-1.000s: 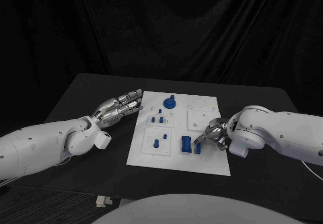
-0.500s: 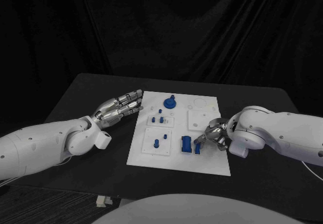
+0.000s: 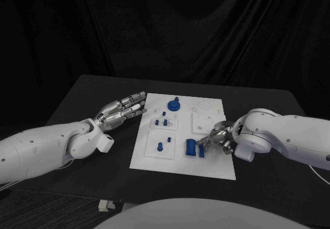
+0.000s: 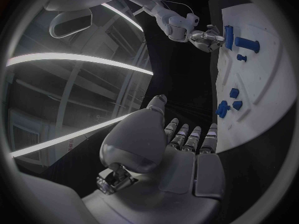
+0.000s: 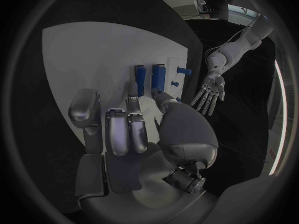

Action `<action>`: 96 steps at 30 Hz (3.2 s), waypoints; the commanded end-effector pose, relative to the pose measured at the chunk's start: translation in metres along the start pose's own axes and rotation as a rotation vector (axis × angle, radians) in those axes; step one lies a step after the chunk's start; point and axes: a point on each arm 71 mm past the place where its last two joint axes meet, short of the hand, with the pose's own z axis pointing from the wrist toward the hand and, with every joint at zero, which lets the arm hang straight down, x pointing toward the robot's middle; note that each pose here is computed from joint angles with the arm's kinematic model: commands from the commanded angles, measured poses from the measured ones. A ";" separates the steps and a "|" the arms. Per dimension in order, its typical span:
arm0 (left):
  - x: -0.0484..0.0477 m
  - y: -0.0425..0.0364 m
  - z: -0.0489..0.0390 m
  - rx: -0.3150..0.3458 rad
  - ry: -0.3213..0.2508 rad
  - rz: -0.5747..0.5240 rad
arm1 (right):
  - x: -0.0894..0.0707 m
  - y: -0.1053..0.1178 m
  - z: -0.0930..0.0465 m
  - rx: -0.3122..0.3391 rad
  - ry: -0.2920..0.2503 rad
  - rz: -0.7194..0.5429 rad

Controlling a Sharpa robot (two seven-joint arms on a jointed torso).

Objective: Assemble the parts on the task board

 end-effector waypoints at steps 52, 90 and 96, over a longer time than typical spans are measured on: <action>0.0004 -0.0064 -0.0037 0.084 0.001 -0.013 | 0.056 -0.014 -0.049 -0.684 -0.570 -0.543; 0.0017 -0.0051 -0.0029 0.081 0.007 -0.018 | 0.059 -0.016 -0.025 -0.585 -0.515 -0.553; 0.0017 -0.0050 -0.0031 0.080 0.007 -0.019 | 0.060 -0.016 -0.023 -0.580 -0.514 -0.548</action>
